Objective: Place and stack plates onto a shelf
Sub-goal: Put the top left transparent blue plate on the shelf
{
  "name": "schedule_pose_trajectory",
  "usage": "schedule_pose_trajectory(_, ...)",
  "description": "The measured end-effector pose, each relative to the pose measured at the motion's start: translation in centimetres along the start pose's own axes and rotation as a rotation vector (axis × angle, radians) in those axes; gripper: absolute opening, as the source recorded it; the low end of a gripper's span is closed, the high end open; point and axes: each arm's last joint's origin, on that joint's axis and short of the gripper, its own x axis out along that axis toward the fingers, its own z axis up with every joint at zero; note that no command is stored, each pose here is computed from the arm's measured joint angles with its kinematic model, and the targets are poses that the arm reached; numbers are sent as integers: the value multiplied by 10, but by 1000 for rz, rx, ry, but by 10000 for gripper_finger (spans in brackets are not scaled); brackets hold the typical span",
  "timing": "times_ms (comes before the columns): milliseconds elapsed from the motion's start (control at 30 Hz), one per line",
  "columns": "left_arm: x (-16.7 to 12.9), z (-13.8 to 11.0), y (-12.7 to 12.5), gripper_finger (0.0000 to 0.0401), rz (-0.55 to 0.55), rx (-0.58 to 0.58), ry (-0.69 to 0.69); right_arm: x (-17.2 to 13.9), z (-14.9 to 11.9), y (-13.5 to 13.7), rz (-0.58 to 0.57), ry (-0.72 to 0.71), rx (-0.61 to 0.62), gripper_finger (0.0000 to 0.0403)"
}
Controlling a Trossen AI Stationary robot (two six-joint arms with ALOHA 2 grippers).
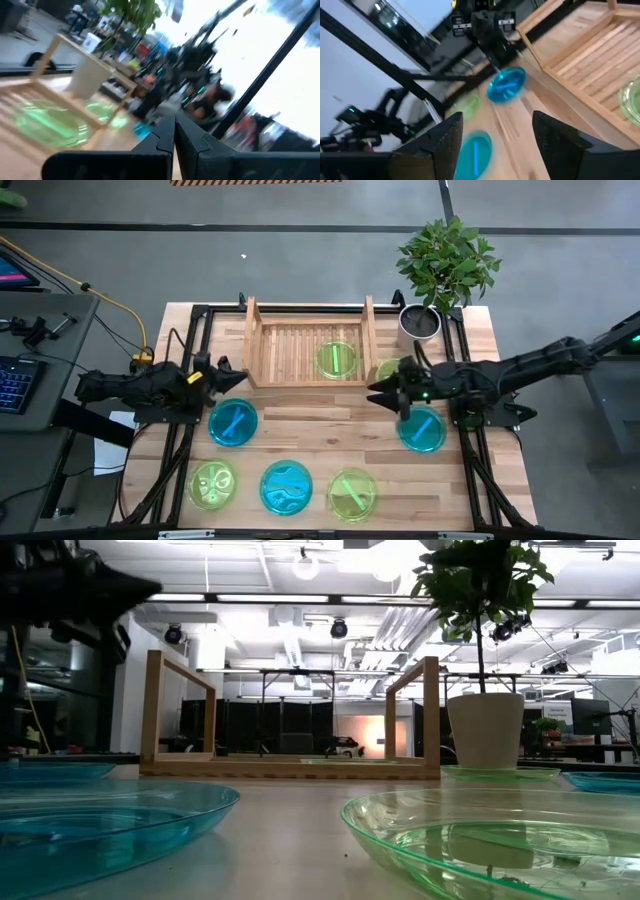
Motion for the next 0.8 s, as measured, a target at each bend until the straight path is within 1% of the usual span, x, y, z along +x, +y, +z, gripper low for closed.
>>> schedule_pose_trajectory(100, 0, 6, -4, 1, -48, -156, -62, -3, -2, -4, 2, -8, 56, 225)
schedule_pose_trajectory(167, -1, 10, -6, 1, -64, -231, -107, -3, 0, -3, 15, -20, 85, 225)
schedule_pose_trajectory(267, -2, 18, -7, 1, -22, -333, -252, -2, 4, 2, 60, -67, 99, 225)
schedule_pose_trajectory(333, -3, 24, -10, 3, -36, -411, -309, -2, 7, 3, 65, -111, 103, 225)
schedule_pose_trajectory(400, -4, 34, -18, 12, -88, -418, -305, -2, 9, 4, 40, -162, 109, 225)
schedule_pose_trajectory(467, -3, 49, -31, 27, -129, -389, -290, -3, 10, 3, 12, -193, 112, 225)
schedule_pose_trajectory(533, 1, 63, -43, 47, -115, -320, -230, -3, 11, 3, 1, -207, 118, 225)
schedule_pose_trajectory(600, 7, 77, -56, 71, -72, -240, -125, -3, 11, 2, -12, -220, 119, 225)
schedule_pose_trajectory(700, 19, 93, -74, 108, -1, -129, 111, -3, 12, 1, -30, -238, 126, 225)
schedule_pose_trajectory(800, 32, 98, -84, 143, 107, -26, 372, -3, 12, 1, -46, -253, 128, 225)
